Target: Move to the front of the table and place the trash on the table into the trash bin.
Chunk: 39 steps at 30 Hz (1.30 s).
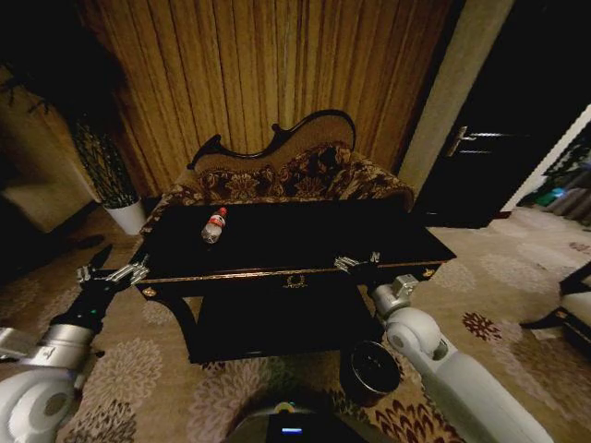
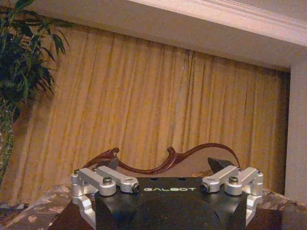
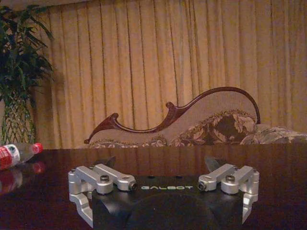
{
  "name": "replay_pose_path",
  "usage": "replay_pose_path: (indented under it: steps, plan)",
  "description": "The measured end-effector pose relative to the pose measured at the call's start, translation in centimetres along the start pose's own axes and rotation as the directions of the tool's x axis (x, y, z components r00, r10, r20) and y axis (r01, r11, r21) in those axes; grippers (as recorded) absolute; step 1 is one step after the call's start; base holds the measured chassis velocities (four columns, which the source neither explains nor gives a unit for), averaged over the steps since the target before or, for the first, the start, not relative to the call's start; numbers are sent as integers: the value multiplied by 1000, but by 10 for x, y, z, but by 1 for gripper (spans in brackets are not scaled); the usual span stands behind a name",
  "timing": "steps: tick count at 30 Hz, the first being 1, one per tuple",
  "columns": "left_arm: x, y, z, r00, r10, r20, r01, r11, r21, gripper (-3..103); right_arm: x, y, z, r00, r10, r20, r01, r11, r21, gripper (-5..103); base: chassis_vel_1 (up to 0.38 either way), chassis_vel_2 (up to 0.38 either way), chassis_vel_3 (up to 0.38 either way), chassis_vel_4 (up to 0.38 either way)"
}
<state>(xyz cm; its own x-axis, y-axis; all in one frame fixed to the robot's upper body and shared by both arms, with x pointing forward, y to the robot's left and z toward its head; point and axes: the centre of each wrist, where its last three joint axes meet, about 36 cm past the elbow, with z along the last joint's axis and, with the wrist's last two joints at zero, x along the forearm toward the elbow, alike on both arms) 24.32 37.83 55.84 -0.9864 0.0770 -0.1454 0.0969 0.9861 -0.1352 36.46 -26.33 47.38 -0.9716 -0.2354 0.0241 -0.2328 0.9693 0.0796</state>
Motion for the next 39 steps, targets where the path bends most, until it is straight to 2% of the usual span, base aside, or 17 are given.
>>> replay_pose_path:
  steps: [20,39]
  plan:
    - [1,0,1,1000,18,-2,-18,1000,2,100,2,3,1,1000,-7,-3,7,1000,-6,100,-51,54,54,-66]
    - [-1,-1,0,1000,26,1,-26,1000,-3,100,3,4,0,1000,-14,-7,14,1000,-14,100,-17,-14,18,14]
